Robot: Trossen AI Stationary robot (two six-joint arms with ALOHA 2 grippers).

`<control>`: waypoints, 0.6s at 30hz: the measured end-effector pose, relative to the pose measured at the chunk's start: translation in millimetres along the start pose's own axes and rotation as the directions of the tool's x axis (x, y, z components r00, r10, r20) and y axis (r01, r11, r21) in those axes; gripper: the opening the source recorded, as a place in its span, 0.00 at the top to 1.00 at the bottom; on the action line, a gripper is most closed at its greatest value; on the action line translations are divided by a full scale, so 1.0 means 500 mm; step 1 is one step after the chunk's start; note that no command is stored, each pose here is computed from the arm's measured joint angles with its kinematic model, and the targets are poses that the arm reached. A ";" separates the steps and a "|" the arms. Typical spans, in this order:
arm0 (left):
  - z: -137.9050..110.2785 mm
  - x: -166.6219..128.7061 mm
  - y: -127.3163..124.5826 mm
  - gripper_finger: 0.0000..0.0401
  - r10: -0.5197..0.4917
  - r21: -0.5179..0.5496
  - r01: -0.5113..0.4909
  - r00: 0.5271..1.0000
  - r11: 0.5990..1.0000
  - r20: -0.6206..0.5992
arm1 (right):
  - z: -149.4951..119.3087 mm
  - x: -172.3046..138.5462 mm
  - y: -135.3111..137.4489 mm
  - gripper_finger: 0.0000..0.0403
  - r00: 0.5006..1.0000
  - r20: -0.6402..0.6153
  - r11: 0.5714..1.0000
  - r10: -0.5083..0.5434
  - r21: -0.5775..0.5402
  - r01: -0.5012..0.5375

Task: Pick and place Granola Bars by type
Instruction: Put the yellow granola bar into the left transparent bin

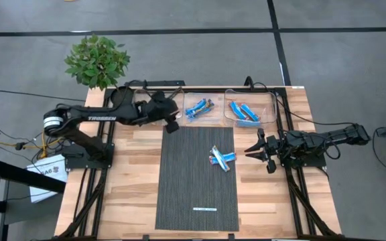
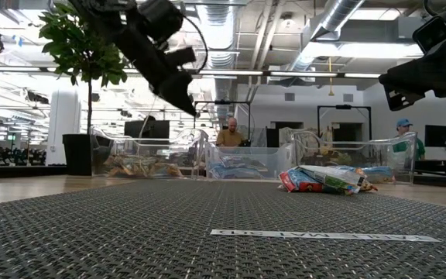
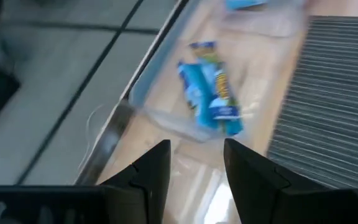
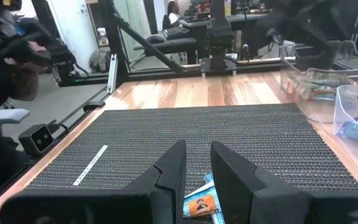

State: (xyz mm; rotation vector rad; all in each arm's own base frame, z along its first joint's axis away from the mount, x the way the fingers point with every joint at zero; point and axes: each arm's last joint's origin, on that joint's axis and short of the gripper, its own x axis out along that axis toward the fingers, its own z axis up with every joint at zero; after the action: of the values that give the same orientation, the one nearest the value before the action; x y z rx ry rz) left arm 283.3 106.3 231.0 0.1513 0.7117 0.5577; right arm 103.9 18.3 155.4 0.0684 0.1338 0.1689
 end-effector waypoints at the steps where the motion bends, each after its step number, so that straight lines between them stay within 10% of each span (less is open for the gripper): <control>1: 0.003 -0.005 -0.006 0.64 -0.010 0.029 0.009 1.000 1.000 0.012 | 0.000 0.000 0.000 0.83 1.000 -0.001 1.000 0.000 0.000 0.000; 8: 0.017 -0.031 -0.061 0.64 -0.190 0.258 0.165 0.979 0.952 0.074 | 0.000 0.000 0.000 0.83 1.000 0.000 1.000 -0.001 0.000 0.001; 18: 0.016 -0.074 -0.154 0.64 -0.417 0.560 0.312 0.907 0.768 0.066 | 0.000 0.000 0.000 0.83 1.000 0.000 1.000 -0.001 0.000 0.001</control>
State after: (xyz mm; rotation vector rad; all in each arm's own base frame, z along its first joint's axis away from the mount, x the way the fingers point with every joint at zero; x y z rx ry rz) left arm 299.1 22.0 233.8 0.5736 0.6758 -0.0530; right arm 103.9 18.3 155.3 0.0684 0.1343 0.1684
